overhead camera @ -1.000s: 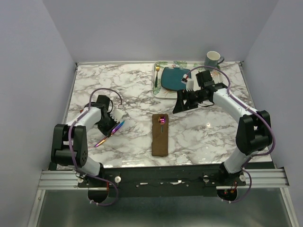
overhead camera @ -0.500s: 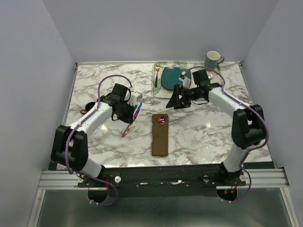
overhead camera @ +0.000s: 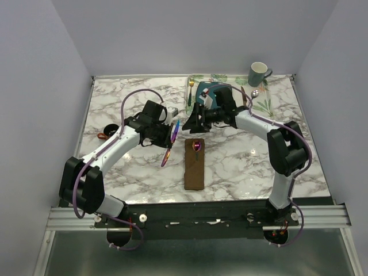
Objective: Fold the napkin into a case and place the utensils inside
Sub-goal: Insert the knife into the folded napkin.
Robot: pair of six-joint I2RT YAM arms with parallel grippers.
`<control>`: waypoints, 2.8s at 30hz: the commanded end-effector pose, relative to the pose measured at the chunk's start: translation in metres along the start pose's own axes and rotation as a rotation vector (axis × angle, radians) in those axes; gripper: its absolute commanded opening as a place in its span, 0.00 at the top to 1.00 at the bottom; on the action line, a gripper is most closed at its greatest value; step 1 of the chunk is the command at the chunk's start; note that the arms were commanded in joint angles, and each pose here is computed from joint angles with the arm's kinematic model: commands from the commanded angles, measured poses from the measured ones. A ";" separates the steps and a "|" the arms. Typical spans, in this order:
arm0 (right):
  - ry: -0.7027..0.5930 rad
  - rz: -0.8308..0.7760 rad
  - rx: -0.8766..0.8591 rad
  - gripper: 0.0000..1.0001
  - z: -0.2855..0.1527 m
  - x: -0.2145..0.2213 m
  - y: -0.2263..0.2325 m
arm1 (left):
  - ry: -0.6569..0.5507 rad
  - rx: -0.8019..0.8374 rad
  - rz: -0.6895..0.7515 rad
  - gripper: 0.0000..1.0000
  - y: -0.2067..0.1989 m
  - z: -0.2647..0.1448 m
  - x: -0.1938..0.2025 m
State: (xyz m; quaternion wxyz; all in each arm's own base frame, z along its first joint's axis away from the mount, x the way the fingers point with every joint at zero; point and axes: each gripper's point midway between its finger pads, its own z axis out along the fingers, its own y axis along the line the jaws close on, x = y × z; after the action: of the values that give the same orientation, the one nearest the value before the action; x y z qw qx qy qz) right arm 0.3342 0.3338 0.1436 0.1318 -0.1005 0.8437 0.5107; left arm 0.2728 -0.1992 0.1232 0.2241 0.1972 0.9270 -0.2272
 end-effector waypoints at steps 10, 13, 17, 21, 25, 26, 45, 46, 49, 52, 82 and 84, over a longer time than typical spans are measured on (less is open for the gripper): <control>-0.033 0.046 -0.086 0.30 0.025 -0.018 0.017 | -0.075 0.058 -0.002 1.00 -0.033 -0.006 -0.029; -0.025 0.056 -0.089 0.30 0.026 -0.012 0.016 | -0.080 0.056 -0.008 1.00 -0.034 -0.006 -0.032; -0.046 0.014 -0.099 0.27 0.017 -0.015 0.025 | -0.093 0.043 -0.027 1.00 -0.032 -0.004 -0.038; -0.099 -0.051 -0.082 0.17 -0.004 -0.027 0.033 | -0.101 0.026 -0.076 1.00 -0.031 0.001 -0.049; -0.104 -0.065 -0.019 0.00 -0.031 -0.021 0.029 | -0.098 0.028 -0.159 1.00 -0.034 0.013 -0.058; -0.121 -0.076 -0.005 0.00 -0.042 -0.023 0.031 | -0.099 0.008 -0.174 1.00 -0.032 0.017 -0.060; -0.241 -0.061 0.278 0.00 -0.138 -0.023 -0.048 | -0.143 -0.124 -0.331 1.00 -0.054 0.064 -0.049; -0.258 -0.071 0.298 0.00 -0.141 -0.026 -0.049 | -0.141 -0.126 -0.329 1.00 -0.055 0.066 -0.049; -0.282 -0.107 0.314 0.00 -0.148 -0.030 -0.045 | -0.124 -0.134 -0.323 1.00 -0.054 0.074 -0.048; -0.292 -0.116 0.313 0.00 -0.152 -0.030 -0.041 | -0.100 -0.144 -0.323 1.00 -0.053 0.082 -0.042; -0.306 -0.132 0.308 0.00 -0.160 -0.016 -0.035 | 0.081 -0.127 -0.429 1.00 -0.068 0.085 0.018; -0.305 -0.131 0.308 0.00 -0.159 -0.016 -0.035 | 0.097 -0.131 -0.433 1.00 -0.068 0.085 0.024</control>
State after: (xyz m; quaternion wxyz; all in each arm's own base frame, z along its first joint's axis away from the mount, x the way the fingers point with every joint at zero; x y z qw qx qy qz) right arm 0.3450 0.1800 0.1867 0.2977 -0.0542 0.8746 0.3788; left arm 0.2685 -0.2912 0.0598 0.1601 -0.0048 0.9689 -0.1888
